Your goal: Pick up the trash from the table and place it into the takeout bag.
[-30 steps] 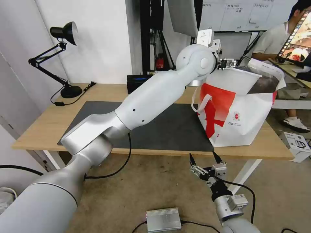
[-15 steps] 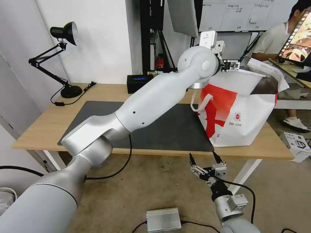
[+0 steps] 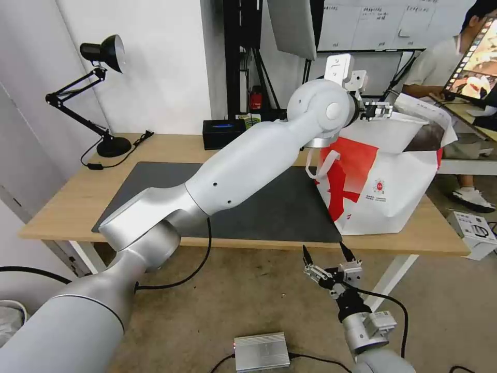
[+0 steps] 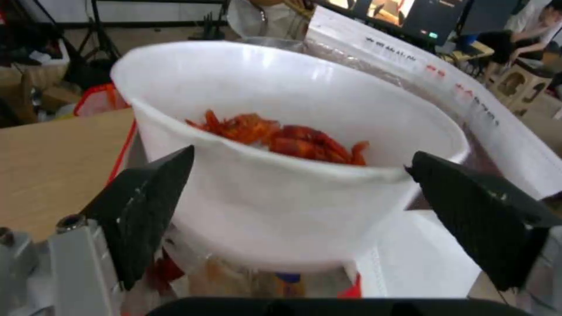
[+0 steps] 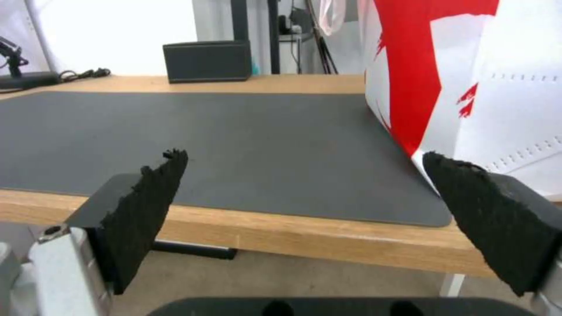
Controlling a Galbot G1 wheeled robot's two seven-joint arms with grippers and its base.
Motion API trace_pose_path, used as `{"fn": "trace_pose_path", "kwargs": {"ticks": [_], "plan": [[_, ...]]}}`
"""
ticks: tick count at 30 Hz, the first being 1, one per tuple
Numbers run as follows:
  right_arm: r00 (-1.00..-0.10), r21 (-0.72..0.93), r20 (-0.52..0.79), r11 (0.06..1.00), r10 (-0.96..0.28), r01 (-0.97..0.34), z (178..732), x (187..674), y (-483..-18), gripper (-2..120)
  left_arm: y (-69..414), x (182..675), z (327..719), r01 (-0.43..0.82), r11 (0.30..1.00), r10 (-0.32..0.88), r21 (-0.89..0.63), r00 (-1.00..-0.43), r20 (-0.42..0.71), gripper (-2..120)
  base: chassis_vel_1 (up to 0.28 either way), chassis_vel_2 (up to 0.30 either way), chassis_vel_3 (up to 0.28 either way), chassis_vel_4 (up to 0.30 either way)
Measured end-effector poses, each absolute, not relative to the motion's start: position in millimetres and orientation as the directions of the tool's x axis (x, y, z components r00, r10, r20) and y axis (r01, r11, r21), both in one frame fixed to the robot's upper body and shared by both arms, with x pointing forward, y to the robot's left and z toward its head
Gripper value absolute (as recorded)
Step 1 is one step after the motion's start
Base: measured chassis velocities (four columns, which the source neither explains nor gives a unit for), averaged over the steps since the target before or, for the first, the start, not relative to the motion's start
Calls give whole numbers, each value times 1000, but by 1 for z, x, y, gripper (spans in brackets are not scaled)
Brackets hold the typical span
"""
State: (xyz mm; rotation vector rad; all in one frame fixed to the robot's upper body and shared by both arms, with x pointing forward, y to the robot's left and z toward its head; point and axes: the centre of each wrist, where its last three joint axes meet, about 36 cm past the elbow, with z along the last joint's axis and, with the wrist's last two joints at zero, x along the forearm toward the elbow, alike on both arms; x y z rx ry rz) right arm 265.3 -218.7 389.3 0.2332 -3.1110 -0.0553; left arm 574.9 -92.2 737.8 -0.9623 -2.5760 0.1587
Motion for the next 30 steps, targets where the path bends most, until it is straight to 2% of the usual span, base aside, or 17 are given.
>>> {"fn": "trace_pose_path", "kwargs": {"ticks": [13,22,30], "plan": [[-989,37,19,988,-149,-149,389,265,-219,100,-90,573,734,608,761,647,-225,-687,331,100,0,0,0,0],[-989,37,19,988,-149,-149,389,265,-219,100,-94,575,711,618,776,613,-121,-696,375,100,0,0,0,0],[-989,37,19,988,-149,-149,389,265,-219,100,-95,569,709,652,750,636,-108,-666,390,100,0,0,0,0]]}}
